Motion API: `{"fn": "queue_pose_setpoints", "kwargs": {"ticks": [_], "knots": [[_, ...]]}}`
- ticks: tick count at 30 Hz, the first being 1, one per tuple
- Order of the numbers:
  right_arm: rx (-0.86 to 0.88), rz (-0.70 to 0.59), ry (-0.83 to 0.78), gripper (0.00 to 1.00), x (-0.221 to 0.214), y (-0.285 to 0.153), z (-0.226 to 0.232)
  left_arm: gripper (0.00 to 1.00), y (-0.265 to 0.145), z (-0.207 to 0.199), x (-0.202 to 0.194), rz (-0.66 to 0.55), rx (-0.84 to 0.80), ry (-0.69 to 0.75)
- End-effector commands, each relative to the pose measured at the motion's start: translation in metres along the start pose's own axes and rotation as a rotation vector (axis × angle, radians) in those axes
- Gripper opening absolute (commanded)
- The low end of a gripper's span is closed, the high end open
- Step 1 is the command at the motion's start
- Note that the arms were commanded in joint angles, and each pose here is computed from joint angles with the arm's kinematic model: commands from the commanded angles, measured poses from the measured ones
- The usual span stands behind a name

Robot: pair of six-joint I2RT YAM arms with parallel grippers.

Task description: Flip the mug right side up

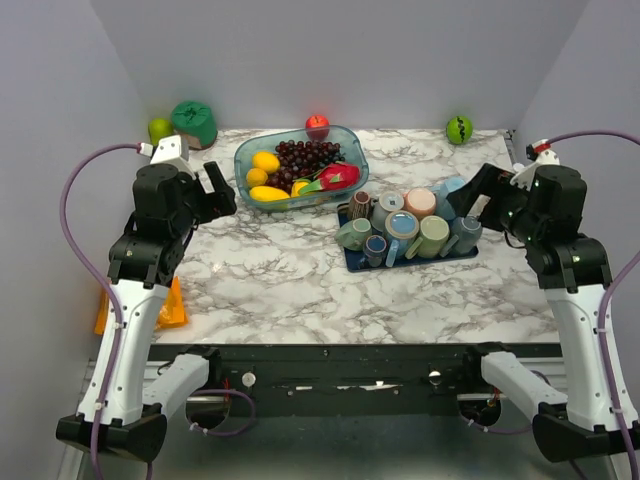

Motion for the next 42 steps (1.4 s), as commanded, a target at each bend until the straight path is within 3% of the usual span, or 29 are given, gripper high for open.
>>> {"fn": "queue_pose_setpoints", "kwargs": {"ticks": [1, 7, 9, 18, 28, 29, 35, 42], "knots": [[-0.095, 0.085, 0.044, 1.0, -0.021, 0.016, -0.022, 0.99, 0.005, 0.002, -0.001, -0.022, 0.008, -0.009], [-0.064, 0.156, 0.061, 1.0, -0.055, 0.04, -0.03, 0.99, 0.022, -0.011, -0.018, 0.005, -0.07, -0.018], [-0.081, 0.191, 0.049, 1.0, -0.074, 0.049, -0.036, 0.99, 0.027, -0.026, -0.023, 0.007, -0.164, -0.007], [-0.322, 0.14, 0.045, 0.87, -0.12, 0.079, -0.081, 0.99, 0.039, -0.052, -0.048, 0.004, -0.334, -0.064], [-0.563, -0.028, 0.066, 0.79, -0.107, 0.097, -0.118, 0.99, 0.041, -0.06, -0.06, 0.059, -0.379, -0.098], [-0.582, -0.043, 0.065, 0.73, -0.103, 0.098, -0.12, 0.99, 0.042, -0.061, -0.064, 0.069, -0.385, -0.105], [-0.675, -0.048, 0.076, 0.63, -0.104, 0.107, -0.136, 0.99, 0.044, -0.068, -0.07, 0.076, -0.428, -0.142], [-0.684, -0.073, 0.106, 0.6, -0.088, 0.118, -0.146, 0.99, 0.05, -0.071, -0.064, 0.072, -0.441, -0.14]]}}
Point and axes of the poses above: each gripper's point midway between its finger pads, its own y axis out along the fingers, its own z axis along the line the jaws close on, x = y × z, the point moved 1 cm from there along -y, back along the fingers, and after that the axes turned 11 degrees about y, right-handed, at the moved point
